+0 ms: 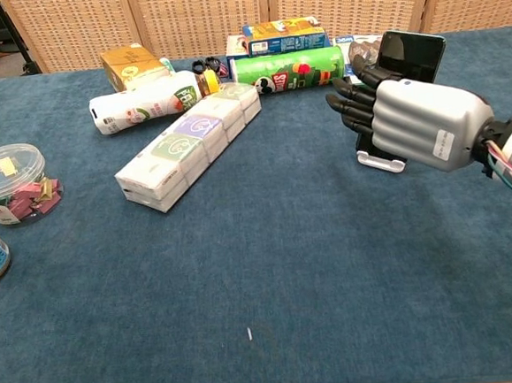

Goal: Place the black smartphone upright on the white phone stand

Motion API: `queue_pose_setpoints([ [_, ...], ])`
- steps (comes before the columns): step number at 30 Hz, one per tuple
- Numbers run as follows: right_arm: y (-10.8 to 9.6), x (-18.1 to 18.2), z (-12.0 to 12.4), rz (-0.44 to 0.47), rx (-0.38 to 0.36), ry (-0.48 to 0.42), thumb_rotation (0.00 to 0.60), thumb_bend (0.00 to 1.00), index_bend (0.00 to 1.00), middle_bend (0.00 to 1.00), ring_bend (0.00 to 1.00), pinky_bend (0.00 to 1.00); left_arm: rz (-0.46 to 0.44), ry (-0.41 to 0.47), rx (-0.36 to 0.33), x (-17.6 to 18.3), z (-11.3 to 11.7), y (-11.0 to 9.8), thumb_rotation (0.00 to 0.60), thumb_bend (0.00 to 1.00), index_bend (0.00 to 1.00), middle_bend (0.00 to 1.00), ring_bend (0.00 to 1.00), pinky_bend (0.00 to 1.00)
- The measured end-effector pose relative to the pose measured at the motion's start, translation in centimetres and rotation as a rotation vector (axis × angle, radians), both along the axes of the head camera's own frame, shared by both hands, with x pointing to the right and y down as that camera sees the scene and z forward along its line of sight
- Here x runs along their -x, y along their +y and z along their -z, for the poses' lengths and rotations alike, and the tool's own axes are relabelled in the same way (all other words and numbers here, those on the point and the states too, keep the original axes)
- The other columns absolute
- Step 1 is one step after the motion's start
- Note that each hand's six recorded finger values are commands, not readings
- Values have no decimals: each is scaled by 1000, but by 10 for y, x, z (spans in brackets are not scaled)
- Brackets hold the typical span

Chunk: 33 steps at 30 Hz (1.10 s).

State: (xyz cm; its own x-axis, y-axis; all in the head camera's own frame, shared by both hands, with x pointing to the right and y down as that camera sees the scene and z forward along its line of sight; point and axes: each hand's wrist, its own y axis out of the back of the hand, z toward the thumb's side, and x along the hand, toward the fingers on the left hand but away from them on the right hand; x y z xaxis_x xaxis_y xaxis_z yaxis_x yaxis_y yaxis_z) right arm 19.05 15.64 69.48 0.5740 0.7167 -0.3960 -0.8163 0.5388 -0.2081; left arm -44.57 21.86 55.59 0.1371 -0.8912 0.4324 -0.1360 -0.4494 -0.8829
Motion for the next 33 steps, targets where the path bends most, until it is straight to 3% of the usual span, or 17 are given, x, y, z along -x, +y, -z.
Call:
queue_pose_setpoints([
  [4, 3, -6, 18, -44, 2, -56, 600, 339, 62, 0, 0, 75, 4, 3, 0, 1, 1, 0, 600, 0, 0, 0, 0, 0],
  [6, 3, -10, 27, -63, 4, -82, 600, 269, 63, 0, 0, 74, 4, 4, 1, 1, 1, 1, 600, 0, 0, 0, 0, 0],
  [9, -1, -20, 44, -90, 6, -130, 600, 44, 62, 0, 0, 75, 3, 11, -3, 1, 3, 2, 600, 0, 0, 0, 0, 0],
  [10, -3, -24, 49, -100, 12, -157, 600, 15, 62, 0, 0, 75, 5, 15, -6, 1, 5, 3, 600, 0, 0, 0, 0, 0],
  [15, -11, -43, 69, -152, 64, -300, 600, 0, 63, 0, 0, 75, 10, 23, -15, 2, 8, 5, 600, 0, 0, 0, 0, 0],
  [21, -22, -82, 83, -312, 194, -550, 600, 0, 62, 0, 0, 56, 38, 30, -57, 5, 17, 9, 600, 0, 0, 0, 0, 0],
  [25, -22, -117, 92, -485, 304, -781, 600, 0, 63, 0, 0, 38, 69, 9, -85, 11, 18, 13, 600, 0, 0, 0, 0, 0],
  [29, -4, -148, 102, -661, 406, -1028, 600, 0, 46, 0, 0, 33, 79, 4, -86, 15, 17, 15, 600, 0, 0, 0, 0, 0],
  [33, 26, -176, 109, -798, 464, -1226, 600, 0, 36, 0, 0, 33, 78, 3, -79, 17, 15, 17, 600, 0, 0, 0, 0, 0],
])
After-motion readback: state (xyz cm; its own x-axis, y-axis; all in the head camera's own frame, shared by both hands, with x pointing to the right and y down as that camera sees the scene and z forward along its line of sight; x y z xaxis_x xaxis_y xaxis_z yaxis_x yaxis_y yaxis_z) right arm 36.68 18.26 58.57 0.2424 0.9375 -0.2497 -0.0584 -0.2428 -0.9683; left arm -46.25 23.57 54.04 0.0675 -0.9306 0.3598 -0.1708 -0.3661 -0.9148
